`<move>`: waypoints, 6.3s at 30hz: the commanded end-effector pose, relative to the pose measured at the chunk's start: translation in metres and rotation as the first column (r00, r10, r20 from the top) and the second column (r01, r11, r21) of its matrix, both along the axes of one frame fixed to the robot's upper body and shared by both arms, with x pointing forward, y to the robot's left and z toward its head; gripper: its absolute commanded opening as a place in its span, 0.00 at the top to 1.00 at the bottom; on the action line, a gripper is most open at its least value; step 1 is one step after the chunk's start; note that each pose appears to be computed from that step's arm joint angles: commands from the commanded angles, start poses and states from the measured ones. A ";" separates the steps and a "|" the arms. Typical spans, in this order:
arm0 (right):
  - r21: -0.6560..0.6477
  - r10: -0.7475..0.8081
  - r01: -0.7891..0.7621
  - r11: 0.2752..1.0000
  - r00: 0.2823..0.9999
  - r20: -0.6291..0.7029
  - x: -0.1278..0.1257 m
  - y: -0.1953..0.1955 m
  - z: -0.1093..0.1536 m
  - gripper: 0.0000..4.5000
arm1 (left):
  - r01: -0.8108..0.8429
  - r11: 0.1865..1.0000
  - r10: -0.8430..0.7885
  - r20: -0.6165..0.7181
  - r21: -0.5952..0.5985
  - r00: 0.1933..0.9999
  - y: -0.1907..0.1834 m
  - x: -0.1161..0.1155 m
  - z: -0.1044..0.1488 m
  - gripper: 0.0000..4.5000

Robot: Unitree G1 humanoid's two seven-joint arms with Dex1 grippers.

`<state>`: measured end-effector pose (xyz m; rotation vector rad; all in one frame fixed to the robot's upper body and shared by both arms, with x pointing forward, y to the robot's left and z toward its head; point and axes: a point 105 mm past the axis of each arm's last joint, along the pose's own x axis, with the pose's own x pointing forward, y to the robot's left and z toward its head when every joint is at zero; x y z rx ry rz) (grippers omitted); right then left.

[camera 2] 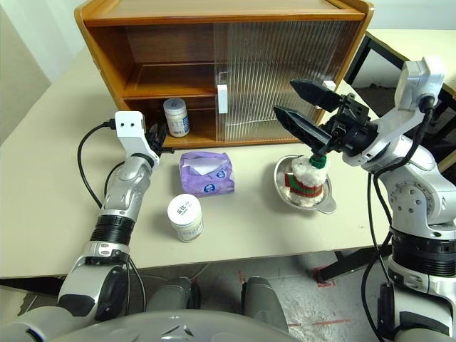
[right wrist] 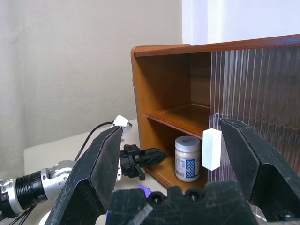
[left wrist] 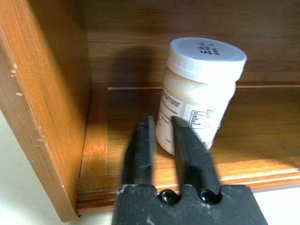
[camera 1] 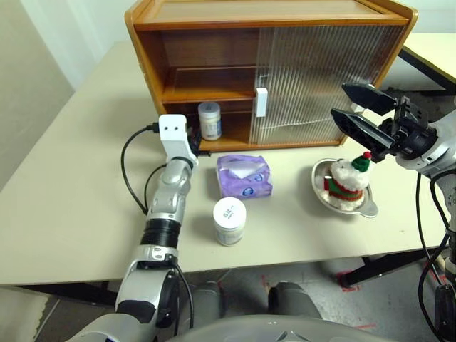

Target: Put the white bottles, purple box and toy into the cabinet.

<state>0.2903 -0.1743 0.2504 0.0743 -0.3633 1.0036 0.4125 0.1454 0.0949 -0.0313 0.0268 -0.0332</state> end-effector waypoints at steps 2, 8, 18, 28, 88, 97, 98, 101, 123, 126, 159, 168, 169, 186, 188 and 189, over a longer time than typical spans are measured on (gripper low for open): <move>-0.003 0.014 -0.014 1.000 1.000 0.005 -0.001 0.003 0.001 0.00 | -0.044 0.999 0.045 -0.026 0.021 0.999 0.005 0.005 -0.007 0.99; -0.004 0.011 -0.011 1.000 1.000 0.007 -0.001 0.002 0.002 0.00 | -0.081 0.996 0.082 -0.026 0.042 0.996 0.013 0.014 -0.008 0.99; -0.005 0.007 -0.007 1.000 1.000 0.012 -0.002 0.002 0.003 0.00 | -0.068 0.996 0.070 -0.030 0.057 0.997 0.002 0.031 -0.007 0.99; -0.008 -0.003 0.003 1.000 1.000 0.012 -0.004 0.001 0.004 0.00 | -0.059 0.996 0.063 -0.069 0.065 0.996 -0.003 0.037 -0.013 0.99; -0.013 -0.036 0.036 0.999 0.999 0.010 -0.010 -0.001 0.004 0.00 | 0.131 0.988 -0.123 -0.096 0.081 0.988 -0.056 0.044 -0.006 0.99; -0.006 -0.021 0.021 1.000 1.000 0.001 -0.007 0.001 0.002 0.00 | 0.115 0.993 -0.115 0.046 0.007 0.992 -0.029 0.043 0.015 0.99; -0.005 -0.018 0.018 1.000 1.000 0.001 -0.007 0.001 0.002 0.00 | 0.117 0.993 -0.117 0.059 -0.005 0.991 -0.025 0.042 0.017 0.99; -0.004 -0.009 0.009 1.000 1.000 -0.001 -0.005 0.002 0.001 0.00 | 0.143 0.990 -0.142 0.085 -0.009 0.986 -0.016 0.037 0.018 0.99; 0.012 0.042 -0.042 0.999 0.999 0.008 0.006 0.009 -0.001 0.00 | 0.792 0.595 -0.803 0.071 0.137 0.591 0.041 -0.084 0.051 0.01; 0.014 0.047 -0.047 0.999 0.999 0.010 0.007 0.010 0.000 0.00 | 0.869 0.474 -0.877 -0.004 0.143 0.480 0.054 -0.108 0.039 0.01; -0.004 0.014 -0.014 1.000 1.000 0.008 -0.001 0.005 0.004 0.00 | 0.990 -0.065 -0.991 -0.129 0.129 -0.049 -0.004 -0.167 -0.026 0.01; -0.013 0.002 -0.002 1.000 1.000 0.007 -0.003 0.003 0.006 0.00 | 0.994 -0.066 -0.992 -0.115 0.088 -0.056 -0.010 -0.166 -0.038 0.01; -0.014 0.001 -0.001 1.000 1.000 0.006 -0.003 0.002 0.006 0.00 | 0.994 -0.067 -0.992 -0.116 0.085 -0.057 -0.011 -0.165 -0.039 0.01; -0.019 -0.015 0.015 1.000 1.000 0.005 -0.005 -0.002 0.006 0.00 | 0.995 -0.074 -0.993 -0.096 0.073 -0.067 -0.019 -0.161 -0.043 0.21; -0.018 -0.014 0.014 1.000 1.000 0.006 -0.005 -0.002 0.006 0.00 | 0.995 -0.072 -0.994 -0.091 0.072 -0.065 -0.019 -0.161 -0.043 0.32; -0.018 -0.014 0.014 1.000 1.000 0.006 -0.005 -0.002 0.006 0.00 | 0.995 -0.069 -0.994 -0.089 0.071 -0.062 -0.019 -0.161 -0.043 0.32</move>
